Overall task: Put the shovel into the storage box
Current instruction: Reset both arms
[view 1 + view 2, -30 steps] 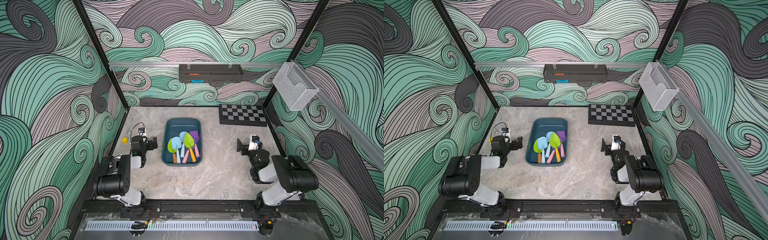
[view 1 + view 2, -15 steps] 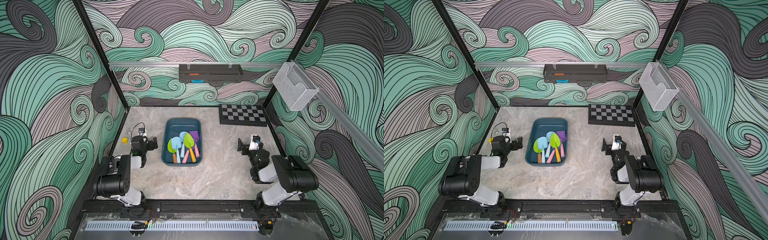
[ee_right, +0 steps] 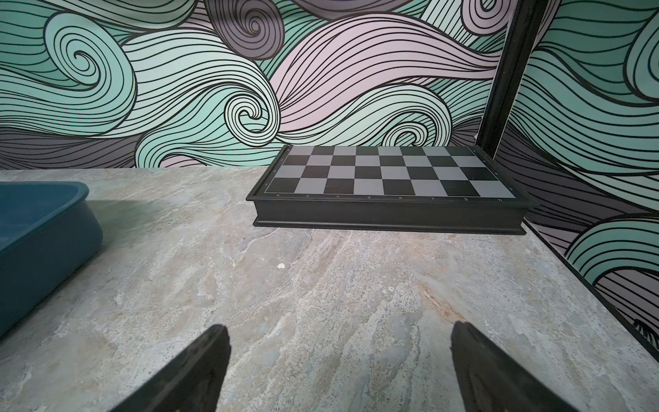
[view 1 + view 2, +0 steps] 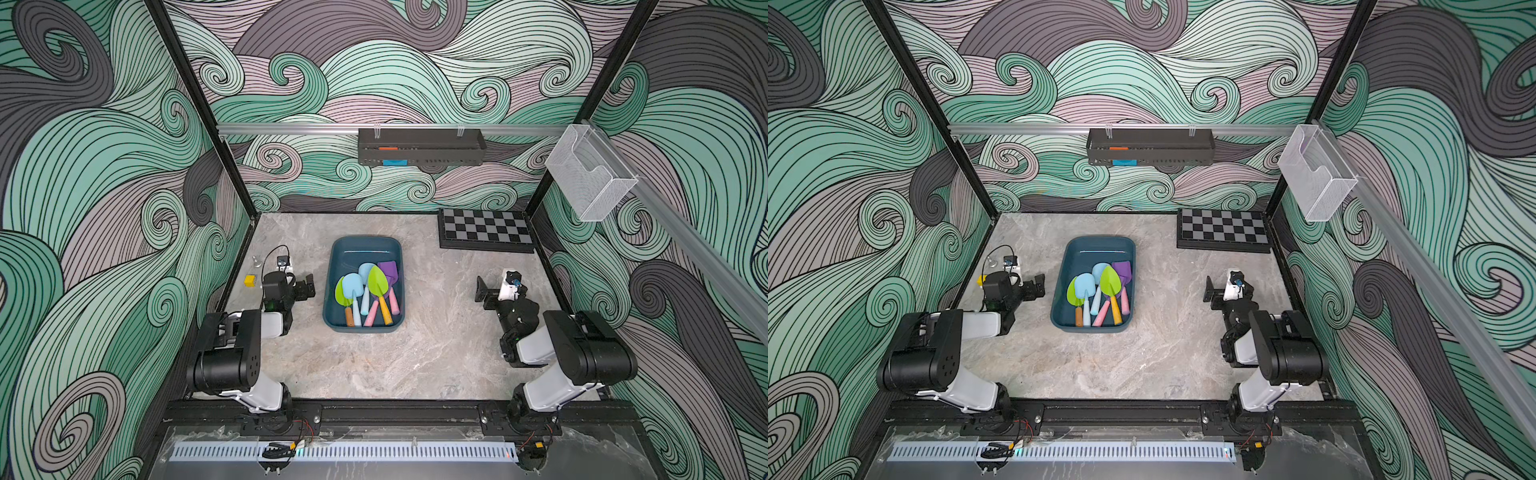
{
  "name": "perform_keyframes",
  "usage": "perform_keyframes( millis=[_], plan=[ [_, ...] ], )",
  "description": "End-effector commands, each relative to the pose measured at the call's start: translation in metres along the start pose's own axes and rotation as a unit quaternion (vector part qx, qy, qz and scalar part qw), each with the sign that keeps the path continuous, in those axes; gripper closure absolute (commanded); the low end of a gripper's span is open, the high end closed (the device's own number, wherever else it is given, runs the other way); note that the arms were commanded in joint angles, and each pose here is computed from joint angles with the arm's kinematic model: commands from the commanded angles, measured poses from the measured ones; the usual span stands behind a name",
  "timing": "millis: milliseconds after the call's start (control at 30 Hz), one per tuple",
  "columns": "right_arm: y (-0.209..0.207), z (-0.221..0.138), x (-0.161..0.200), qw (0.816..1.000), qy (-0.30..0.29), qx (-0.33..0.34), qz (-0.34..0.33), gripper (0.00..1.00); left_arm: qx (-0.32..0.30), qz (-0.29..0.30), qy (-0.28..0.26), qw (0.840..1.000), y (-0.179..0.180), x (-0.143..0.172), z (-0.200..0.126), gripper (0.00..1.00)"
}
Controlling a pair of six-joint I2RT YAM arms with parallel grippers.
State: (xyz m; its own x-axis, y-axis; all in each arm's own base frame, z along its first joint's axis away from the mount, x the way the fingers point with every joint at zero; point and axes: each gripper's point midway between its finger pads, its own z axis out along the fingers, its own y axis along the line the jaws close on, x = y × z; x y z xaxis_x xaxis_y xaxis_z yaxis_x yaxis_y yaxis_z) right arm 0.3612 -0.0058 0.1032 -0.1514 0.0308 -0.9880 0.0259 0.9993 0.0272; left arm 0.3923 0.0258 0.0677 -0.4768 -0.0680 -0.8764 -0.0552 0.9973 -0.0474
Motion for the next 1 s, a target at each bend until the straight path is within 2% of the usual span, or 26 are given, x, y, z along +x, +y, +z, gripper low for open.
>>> perform_keyframes(
  millis=[0,67,100,167,200,233,267,300,333,367,967],
  plan=[
    [-0.0021,0.0001,-0.0063,1.0,-0.014,0.005,0.003,0.01,-0.002,0.007,-0.017,1.0,-0.0014,-0.0169,-0.0009,0.01],
    [-0.0018,0.0003,-0.0063,1.0,-0.013,0.005,0.003,0.01,-0.002,0.007,-0.018,1.0,-0.0009,-0.0173,-0.0009,0.01],
    [-0.0022,0.0001,-0.0064,1.0,-0.014,0.006,0.003,0.06,-0.002,0.007,-0.018,1.0,-0.0009,-0.0172,-0.0008,0.01],
    [-0.0022,0.0001,-0.006,1.0,-0.013,0.006,0.003,0.45,-0.002,0.007,-0.018,1.0,-0.0009,-0.0175,-0.0008,0.01],
    [-0.0023,0.0001,-0.0064,1.0,-0.014,0.006,0.004,0.76,-0.002,0.007,-0.018,1.0,-0.0009,-0.0172,-0.0008,0.01],
    [-0.0023,-0.0002,-0.0059,1.0,-0.013,0.006,0.004,0.93,-0.002,0.007,-0.017,1.0,-0.0009,-0.0173,-0.0007,0.01],
    [-0.0029,-0.0003,-0.006,1.0,-0.013,0.007,0.004,0.98,-0.002,0.007,-0.018,1.0,-0.0009,-0.0174,-0.0008,0.01],
    [-0.0024,-0.0001,-0.0063,1.0,-0.014,0.006,0.004,0.78,-0.002,0.007,-0.018,1.0,-0.0009,-0.0172,-0.0008,0.01],
    [-0.0026,-0.0001,-0.0065,1.0,-0.014,0.007,0.004,0.29,-0.002,0.007,-0.018,1.0,-0.0009,-0.0174,-0.0008,0.01],
    [-0.0028,-0.0003,-0.0062,1.0,-0.013,0.007,0.004,0.02,-0.002,0.007,-0.018,1.0,-0.0009,-0.0172,-0.0009,0.01],
    [-0.0026,-0.0003,-0.0061,1.0,-0.013,0.007,0.004,0.01,-0.002,0.007,-0.017,1.0,-0.0009,-0.0166,-0.001,0.01]
  ],
)
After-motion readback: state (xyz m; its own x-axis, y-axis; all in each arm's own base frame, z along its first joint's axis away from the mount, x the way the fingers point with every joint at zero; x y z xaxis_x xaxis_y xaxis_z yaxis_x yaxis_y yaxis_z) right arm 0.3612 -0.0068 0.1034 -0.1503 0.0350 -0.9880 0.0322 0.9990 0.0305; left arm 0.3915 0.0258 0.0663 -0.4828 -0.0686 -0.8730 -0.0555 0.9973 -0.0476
